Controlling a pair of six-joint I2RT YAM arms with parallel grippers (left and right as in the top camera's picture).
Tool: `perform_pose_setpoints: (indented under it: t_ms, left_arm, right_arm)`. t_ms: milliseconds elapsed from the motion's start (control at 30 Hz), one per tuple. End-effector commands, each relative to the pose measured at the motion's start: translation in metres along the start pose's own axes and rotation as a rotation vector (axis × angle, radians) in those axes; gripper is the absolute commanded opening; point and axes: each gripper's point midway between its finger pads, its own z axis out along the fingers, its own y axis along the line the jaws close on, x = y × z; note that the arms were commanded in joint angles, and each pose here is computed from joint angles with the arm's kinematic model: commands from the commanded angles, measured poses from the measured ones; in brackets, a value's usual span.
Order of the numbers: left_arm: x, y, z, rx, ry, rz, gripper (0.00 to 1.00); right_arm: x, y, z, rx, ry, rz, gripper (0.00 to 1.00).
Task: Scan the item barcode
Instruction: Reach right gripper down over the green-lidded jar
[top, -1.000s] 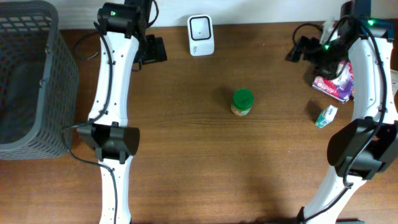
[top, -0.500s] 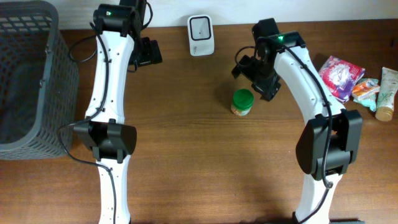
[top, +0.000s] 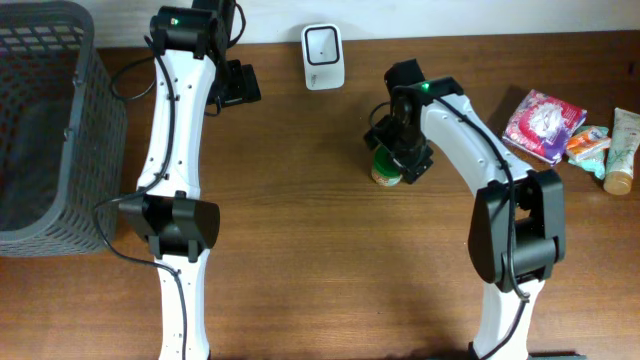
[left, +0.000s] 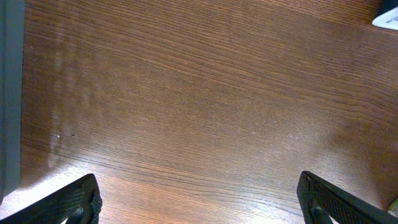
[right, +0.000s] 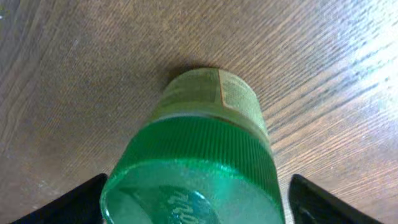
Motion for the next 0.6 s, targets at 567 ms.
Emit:
perform_pose_setpoints:
  t_ms: [567]
  left_arm:
    - [0.000,0.001,0.003,-0.009,0.003,0.016,0.99]
  right_arm:
    - [0.005,-0.019,-0.005,0.073,0.057,-1.397,0.59]
